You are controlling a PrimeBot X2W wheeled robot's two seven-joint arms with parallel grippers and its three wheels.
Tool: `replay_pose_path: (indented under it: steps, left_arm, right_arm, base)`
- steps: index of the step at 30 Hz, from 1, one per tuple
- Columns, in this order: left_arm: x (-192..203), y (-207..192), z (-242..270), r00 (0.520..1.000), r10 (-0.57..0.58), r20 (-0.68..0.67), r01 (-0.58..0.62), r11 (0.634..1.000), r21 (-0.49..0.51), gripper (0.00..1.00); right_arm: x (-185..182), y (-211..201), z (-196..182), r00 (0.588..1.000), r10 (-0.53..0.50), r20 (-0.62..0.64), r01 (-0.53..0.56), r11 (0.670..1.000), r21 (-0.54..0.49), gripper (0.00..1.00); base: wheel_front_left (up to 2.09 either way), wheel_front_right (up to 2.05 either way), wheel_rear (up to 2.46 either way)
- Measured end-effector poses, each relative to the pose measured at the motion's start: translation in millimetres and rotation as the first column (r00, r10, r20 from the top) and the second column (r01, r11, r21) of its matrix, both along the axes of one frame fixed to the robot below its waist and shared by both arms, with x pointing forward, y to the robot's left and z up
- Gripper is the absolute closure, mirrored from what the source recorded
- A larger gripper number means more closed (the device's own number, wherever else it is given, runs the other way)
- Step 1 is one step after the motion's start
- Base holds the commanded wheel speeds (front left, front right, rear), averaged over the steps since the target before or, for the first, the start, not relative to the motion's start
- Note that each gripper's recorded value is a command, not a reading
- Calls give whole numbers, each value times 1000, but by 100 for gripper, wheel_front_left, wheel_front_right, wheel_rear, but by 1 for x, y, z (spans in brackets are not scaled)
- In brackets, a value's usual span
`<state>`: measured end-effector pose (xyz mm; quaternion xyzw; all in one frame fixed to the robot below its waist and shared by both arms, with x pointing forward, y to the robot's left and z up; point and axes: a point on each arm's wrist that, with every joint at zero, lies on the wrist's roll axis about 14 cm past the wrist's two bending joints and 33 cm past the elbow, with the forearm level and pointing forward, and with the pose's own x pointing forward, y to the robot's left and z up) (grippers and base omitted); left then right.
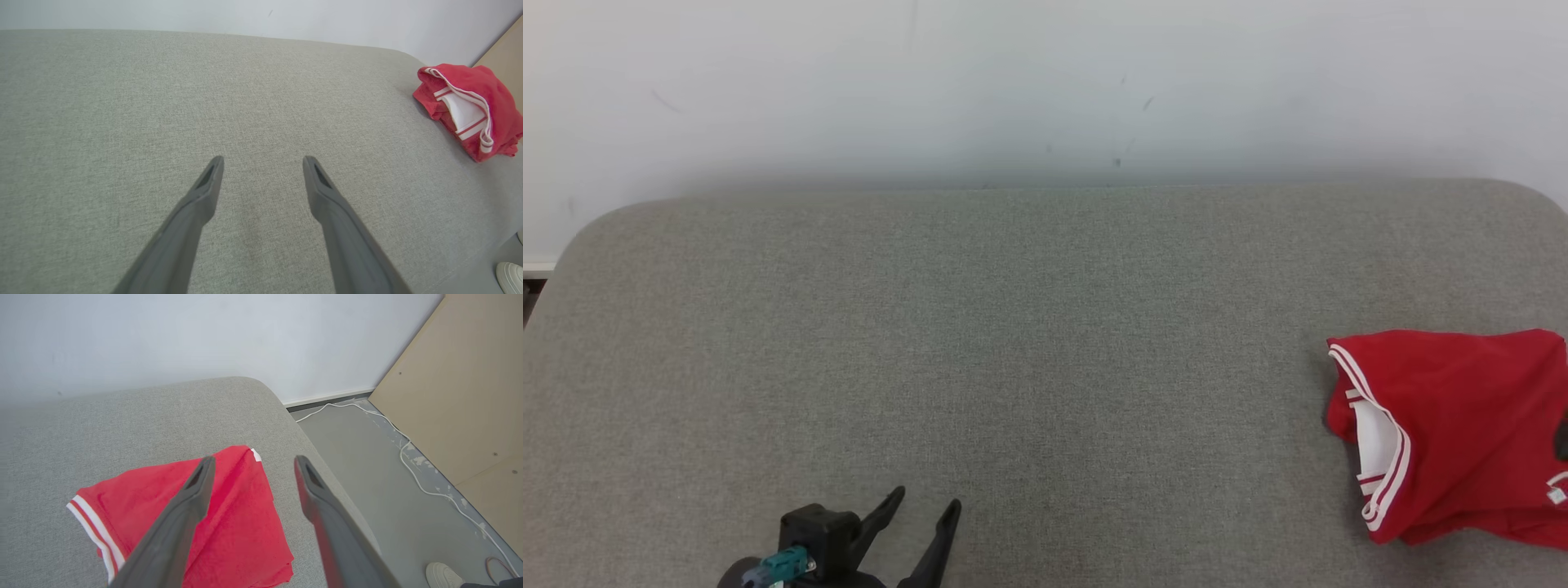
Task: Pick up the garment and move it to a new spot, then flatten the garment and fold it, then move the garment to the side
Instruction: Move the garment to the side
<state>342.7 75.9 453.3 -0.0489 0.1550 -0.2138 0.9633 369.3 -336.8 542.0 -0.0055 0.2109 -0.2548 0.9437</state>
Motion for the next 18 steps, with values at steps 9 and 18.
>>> replay_pose_path:
  steps: [9, 18]
  left_arm:
    - [2, 2, 7, 1000, 7, 27, -7, 1000, 3, 0]
    - [22, 36, 45, 970, 155, 185, -151, 988, -37, 0]
  right_arm:
    - [24, 61, -7, 978, 143, 152, -164, 976, 141, 0]
    - [29, 113, -2, 891, 320, 323, -389, 905, 175, 0]
  base:
    - [0, 0, 0]
    - [0, 0, 0]
